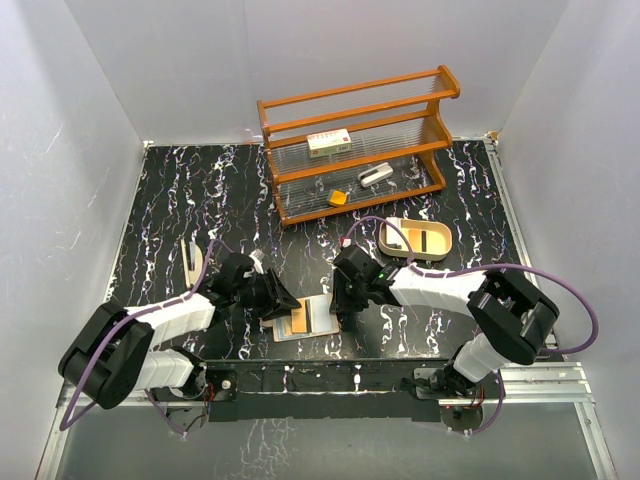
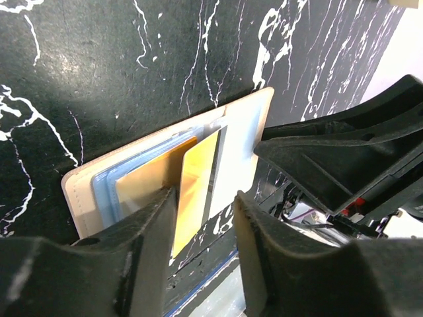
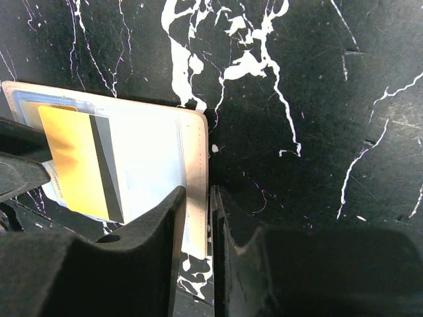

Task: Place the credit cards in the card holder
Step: Insert the credit card into the card holder.

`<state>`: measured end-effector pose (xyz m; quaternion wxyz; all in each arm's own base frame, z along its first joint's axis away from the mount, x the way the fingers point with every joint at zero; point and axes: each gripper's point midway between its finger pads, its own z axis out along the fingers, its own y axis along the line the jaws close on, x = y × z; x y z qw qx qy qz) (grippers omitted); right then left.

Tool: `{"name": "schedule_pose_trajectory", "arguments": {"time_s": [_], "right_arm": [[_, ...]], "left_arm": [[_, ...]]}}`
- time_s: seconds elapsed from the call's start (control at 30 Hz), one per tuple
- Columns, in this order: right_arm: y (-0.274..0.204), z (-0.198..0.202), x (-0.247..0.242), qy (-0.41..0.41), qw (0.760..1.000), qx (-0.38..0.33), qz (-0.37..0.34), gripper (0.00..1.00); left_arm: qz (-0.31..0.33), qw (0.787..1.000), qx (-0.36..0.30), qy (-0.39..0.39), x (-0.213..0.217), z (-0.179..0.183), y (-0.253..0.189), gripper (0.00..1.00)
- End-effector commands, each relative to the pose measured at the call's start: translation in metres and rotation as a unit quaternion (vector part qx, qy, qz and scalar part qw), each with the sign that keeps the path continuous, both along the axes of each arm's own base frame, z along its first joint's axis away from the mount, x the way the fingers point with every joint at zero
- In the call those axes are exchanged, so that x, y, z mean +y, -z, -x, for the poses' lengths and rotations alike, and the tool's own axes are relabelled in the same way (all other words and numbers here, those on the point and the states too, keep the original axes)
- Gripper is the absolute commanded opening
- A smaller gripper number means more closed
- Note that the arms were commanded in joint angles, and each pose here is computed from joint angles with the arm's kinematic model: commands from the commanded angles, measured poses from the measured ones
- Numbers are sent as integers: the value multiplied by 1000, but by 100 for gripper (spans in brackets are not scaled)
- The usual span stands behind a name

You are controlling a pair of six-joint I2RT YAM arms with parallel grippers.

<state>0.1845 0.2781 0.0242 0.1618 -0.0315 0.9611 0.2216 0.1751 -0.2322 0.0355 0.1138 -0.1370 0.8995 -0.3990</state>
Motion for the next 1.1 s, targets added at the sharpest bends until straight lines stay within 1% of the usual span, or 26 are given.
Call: {"name": "schedule_pose_trajectory", "arguments": {"time_s": [0.0,0.2,0.43,0.6,0.8,1.07], "right_arm": [[8,8,-5,-1,1000,8,10,20],[7,9,-4,-2,1000,8,6,20],[5,10,-1,-1,1000,8,1,20],[3,13,6,8,1000,11,-19,20],[4,17,9,27,999,19,-44,18],[-2,13,8,48,997,6,-62,18]], "left_arm": [[-10,1000,19,5,2,9,7,34],[-27,999,17,-3,6,8,12,19],[-16,1000,16,-10,0,4,10,15],[-12,1000,11,-11,-8,2,3,15],[-10,1000,5,-10,-13,1,-1,18],[-7,1000,-2,5,-26,-3,-2,20]]}}
